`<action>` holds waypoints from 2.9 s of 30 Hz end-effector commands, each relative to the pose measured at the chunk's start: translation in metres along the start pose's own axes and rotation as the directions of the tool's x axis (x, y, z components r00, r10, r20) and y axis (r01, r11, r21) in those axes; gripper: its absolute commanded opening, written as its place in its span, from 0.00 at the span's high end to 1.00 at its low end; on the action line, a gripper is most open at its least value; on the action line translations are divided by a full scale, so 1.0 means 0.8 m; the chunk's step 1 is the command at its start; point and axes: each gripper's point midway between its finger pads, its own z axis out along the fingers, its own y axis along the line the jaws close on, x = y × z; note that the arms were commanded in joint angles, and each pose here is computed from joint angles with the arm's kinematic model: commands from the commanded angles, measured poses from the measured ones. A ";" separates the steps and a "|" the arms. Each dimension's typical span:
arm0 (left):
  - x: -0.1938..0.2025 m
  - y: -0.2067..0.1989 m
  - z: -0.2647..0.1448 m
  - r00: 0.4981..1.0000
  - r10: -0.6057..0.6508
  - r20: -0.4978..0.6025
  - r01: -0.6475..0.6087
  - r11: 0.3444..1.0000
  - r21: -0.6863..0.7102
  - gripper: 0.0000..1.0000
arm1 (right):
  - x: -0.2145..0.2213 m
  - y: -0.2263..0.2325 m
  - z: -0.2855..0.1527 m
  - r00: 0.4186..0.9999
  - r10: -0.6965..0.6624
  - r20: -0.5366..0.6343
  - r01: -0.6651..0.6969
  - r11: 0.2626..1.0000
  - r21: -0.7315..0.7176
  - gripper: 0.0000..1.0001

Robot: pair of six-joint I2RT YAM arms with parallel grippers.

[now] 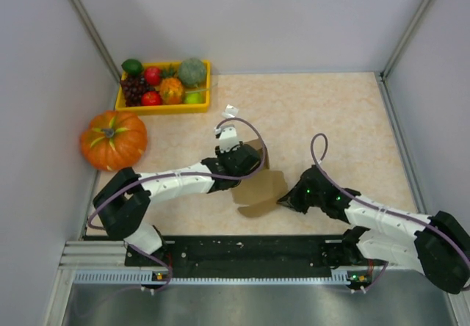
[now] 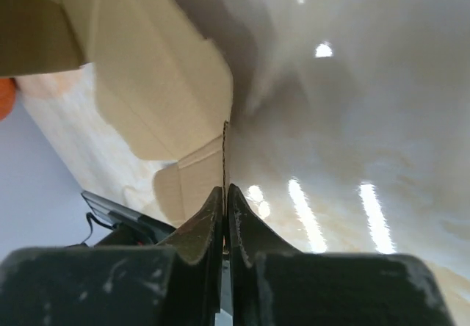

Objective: Fold the paper box

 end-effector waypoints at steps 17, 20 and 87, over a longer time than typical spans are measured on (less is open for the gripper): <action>0.002 -0.107 -0.214 0.756 0.595 0.273 -0.572 0.397 0.718 0.04 | -0.005 0.141 -0.104 0.982 -0.031 -0.187 0.025 0.999 -0.035 1.00; 0.023 -0.111 -0.194 0.710 0.660 0.246 -0.600 0.384 0.702 0.07 | -0.002 0.146 -0.109 0.978 -0.023 -0.208 0.015 0.999 -0.041 1.00; -0.123 0.082 -0.149 0.884 -0.145 0.445 -0.164 0.795 0.584 0.12 | -0.116 0.223 -0.071 0.309 -0.753 0.580 0.950 0.268 -0.159 1.00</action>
